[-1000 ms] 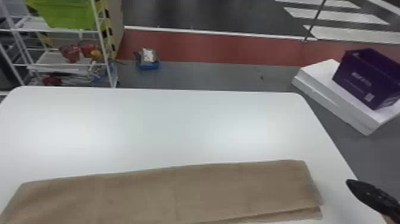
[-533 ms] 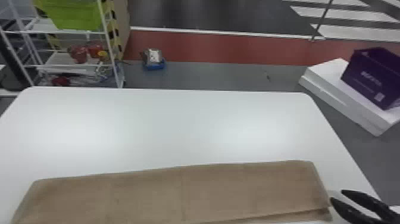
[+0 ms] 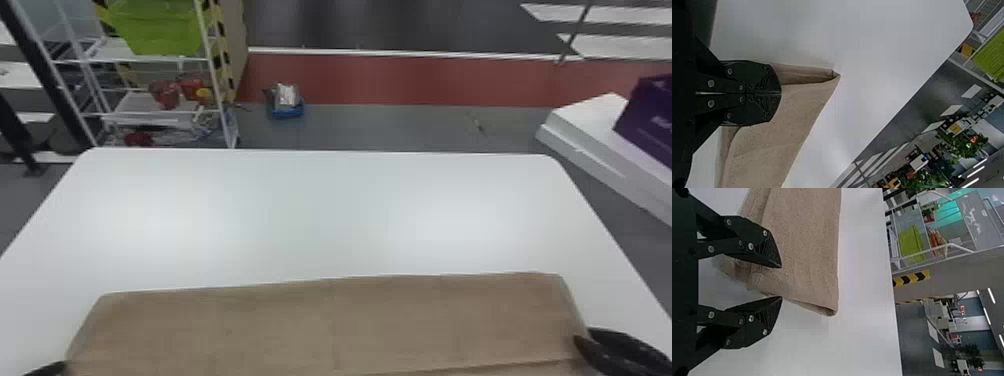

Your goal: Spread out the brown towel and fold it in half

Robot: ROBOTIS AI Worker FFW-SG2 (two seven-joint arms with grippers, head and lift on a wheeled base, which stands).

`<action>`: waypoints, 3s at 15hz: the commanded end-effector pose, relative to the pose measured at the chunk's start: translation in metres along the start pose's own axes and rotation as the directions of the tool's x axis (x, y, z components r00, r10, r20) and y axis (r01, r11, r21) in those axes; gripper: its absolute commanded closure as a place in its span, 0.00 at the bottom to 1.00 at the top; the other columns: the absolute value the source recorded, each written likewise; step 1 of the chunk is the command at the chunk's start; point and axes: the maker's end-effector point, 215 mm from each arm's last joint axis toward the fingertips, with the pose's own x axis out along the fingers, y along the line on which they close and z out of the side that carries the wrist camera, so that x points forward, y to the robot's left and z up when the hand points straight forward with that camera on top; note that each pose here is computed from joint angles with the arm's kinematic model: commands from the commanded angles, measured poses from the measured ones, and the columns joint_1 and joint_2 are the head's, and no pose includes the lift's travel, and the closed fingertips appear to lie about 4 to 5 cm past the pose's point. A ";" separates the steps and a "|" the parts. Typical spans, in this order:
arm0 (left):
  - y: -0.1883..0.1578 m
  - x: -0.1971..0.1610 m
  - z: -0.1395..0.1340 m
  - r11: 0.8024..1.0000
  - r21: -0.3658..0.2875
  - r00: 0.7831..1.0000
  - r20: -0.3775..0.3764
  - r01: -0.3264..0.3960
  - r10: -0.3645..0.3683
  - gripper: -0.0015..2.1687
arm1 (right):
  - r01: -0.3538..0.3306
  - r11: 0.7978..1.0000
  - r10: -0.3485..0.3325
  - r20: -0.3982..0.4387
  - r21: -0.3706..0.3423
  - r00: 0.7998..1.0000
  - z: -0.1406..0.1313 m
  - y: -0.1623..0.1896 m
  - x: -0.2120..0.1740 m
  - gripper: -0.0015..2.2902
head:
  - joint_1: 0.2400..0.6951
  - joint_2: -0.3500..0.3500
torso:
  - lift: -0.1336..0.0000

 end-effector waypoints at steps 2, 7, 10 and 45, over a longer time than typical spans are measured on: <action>-0.001 0.001 0.002 1.000 0.002 1.000 0.003 0.004 -0.004 0.65 | -0.014 1.000 0.014 0.006 0.006 1.000 0.001 0.001 -0.002 0.58 | 1.00 0.44 | 0.08; -0.004 0.002 0.003 1.000 0.005 1.000 0.005 0.006 -0.006 0.65 | -0.011 1.000 0.011 0.031 0.004 0.999 0.011 -0.001 -0.006 0.58 | 1.00 0.44 | 0.08; -0.005 0.003 0.004 1.000 0.003 1.000 0.008 0.005 -0.006 0.65 | -0.005 1.000 0.005 0.049 0.005 0.999 0.024 -0.002 -0.010 0.58 | 1.00 0.43 | 0.08; -0.028 -0.008 -0.007 0.984 0.172 0.999 0.014 0.035 -0.038 0.33 | 0.089 0.996 -0.090 0.198 0.018 0.976 0.051 -0.038 -0.072 0.03 | 1.00 0.29 | 0.08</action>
